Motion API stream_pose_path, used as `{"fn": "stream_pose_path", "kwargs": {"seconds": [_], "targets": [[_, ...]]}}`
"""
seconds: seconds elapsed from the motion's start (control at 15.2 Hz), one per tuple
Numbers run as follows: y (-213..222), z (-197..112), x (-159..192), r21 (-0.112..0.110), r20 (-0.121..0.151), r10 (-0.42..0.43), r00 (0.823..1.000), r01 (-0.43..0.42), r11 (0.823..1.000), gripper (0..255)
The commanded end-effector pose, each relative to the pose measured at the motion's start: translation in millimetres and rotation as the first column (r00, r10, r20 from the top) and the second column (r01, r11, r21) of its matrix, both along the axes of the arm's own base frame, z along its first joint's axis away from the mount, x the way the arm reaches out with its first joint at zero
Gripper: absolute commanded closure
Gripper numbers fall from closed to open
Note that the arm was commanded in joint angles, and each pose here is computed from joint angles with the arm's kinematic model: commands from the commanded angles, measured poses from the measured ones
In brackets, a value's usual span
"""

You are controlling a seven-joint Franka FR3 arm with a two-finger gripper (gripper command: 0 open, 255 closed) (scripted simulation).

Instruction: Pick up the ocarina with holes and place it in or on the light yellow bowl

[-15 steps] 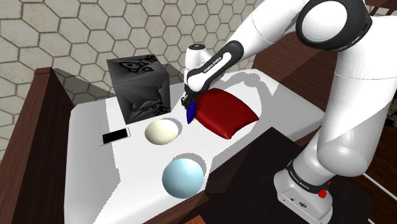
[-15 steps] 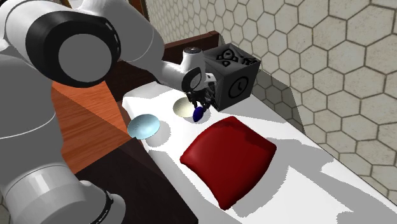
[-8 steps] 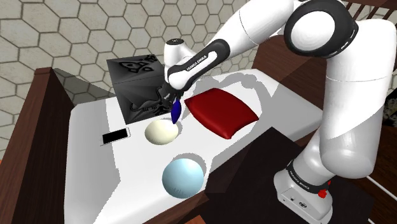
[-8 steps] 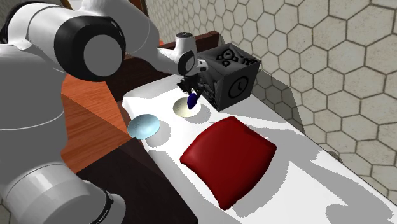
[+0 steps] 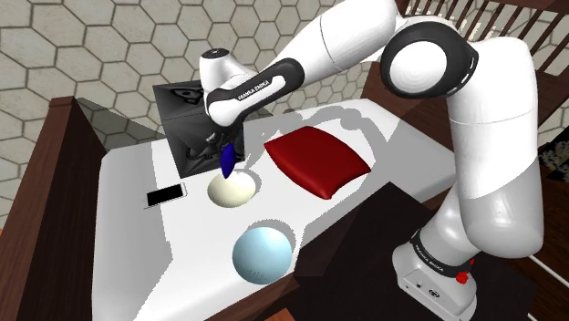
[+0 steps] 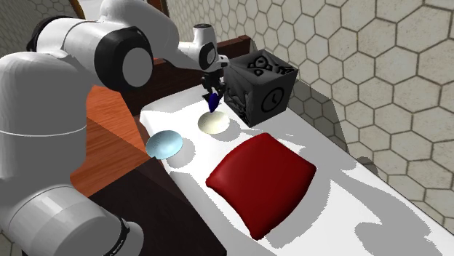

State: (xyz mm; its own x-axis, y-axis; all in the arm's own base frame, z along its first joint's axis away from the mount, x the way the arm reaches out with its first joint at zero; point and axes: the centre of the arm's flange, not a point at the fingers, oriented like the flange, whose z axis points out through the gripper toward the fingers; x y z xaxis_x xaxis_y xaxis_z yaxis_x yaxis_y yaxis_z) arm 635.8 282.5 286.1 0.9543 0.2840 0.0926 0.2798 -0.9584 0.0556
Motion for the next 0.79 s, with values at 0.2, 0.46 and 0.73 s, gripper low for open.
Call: {"fn": "stream_pose_path", "kwargs": {"seconds": [0.2,0.46,0.73], "targets": [[5,-22,2,0.0,0.0,-0.001,1.0,0.001,1.0,255],[5,-43,2,0.0,0.0,-0.001,1.0,0.001,1.0,255],[5,-64,2,0.0,0.0,-0.001,1.0,0.001,1.0,255]]}}
